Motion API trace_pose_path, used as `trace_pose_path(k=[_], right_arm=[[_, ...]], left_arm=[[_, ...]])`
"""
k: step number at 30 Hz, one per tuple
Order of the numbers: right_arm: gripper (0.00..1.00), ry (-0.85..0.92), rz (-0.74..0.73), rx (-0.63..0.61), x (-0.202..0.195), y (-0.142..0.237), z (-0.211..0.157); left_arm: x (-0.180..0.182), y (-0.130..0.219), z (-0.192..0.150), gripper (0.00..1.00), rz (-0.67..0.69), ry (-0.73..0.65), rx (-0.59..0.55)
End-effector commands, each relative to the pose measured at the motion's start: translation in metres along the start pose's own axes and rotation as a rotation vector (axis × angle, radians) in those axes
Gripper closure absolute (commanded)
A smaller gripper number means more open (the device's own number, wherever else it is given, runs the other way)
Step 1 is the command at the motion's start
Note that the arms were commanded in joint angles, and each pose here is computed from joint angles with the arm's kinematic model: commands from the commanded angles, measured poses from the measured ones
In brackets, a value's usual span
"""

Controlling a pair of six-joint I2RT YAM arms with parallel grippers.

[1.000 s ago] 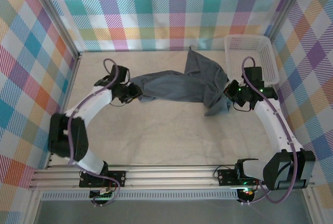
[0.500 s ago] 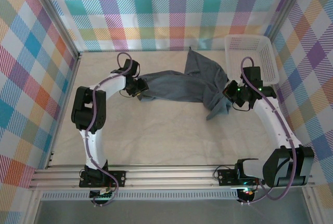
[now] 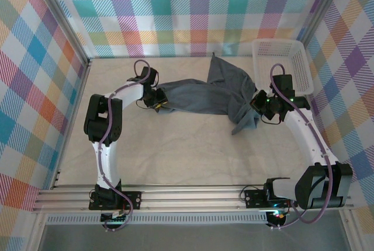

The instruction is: Fold the inside-out t-shirt

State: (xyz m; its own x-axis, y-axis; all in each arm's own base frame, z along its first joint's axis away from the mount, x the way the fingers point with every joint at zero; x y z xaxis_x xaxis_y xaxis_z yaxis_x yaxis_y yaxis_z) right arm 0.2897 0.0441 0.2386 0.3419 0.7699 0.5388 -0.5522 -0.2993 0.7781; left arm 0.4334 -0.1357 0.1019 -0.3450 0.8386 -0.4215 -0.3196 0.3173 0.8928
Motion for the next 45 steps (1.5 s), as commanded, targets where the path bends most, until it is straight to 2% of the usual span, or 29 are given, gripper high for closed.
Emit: trace_pose_path(k=[1, 8, 17, 23, 32, 36, 39, 41, 43, 45], right_arm=[[1.0, -0.001, 0.015, -0.005, 0.002, 0.0, 0.002], [1.0, 0.005, 0.015, -0.012, 0.003, 0.002, 0.003], [1.0, 0.005, 0.013, -0.015, 0.002, 0.003, 0.003], [1.0, 0.011, 0.014, -0.02, 0.004, 0.004, 0.004], [1.0, 0.012, 0.015, -0.023, 0.005, 0.006, 0.005], [1.0, 0.01, 0.021, -0.022, 0.006, 0.006, 0.005], [1.0, 0.011, 0.021, -0.024, 0.007, 0.007, 0.006], [1.0, 0.011, 0.025, -0.034, 0.009, 0.01, 0.009], [1.0, 0.015, 0.034, -0.055, 0.015, 0.017, 0.014], [1.0, 0.023, 0.053, -0.102, 0.027, 0.032, 0.024]], left_arm=[[-0.008, 0.008, 0.002, 0.72, -0.028, 0.0, 0.005], [-0.011, 0.004, 0.0, 0.74, -0.068, 0.014, 0.026], [-0.012, 0.013, 0.004, 0.79, -0.025, -0.037, 0.002], [-0.009, 0.0, -0.001, 0.72, -0.002, -0.034, 0.029], [-0.007, -0.001, 0.001, 0.74, 0.042, -0.046, 0.035], [-0.006, -0.003, 0.0, 0.8, 0.045, -0.049, 0.047], [-0.01, -0.002, -0.001, 0.97, 0.02, -0.049, 0.06], [-0.015, 0.004, 0.002, 1.0, -0.007, -0.055, 0.05], [-0.026, 0.023, 0.007, 1.0, -0.046, -0.065, 0.019], [-0.04, 0.063, 0.02, 1.0, -0.099, -0.073, -0.057]])
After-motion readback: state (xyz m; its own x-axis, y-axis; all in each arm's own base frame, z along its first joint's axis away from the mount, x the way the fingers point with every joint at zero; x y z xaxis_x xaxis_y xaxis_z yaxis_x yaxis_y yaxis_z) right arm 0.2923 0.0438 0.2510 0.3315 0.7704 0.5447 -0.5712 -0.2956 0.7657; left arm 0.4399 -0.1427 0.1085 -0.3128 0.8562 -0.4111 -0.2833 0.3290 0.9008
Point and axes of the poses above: each hand's point on the last joint's axis, 136 mm out from that joint toward the fingers, its own y axis back along the fingers, its own x axis along the line the jaws close on, z = x × y, the point moved 7 cm from there along y, back along the fingers, and after that the axes turned 4 degrees about y, right-handed, at the moved point
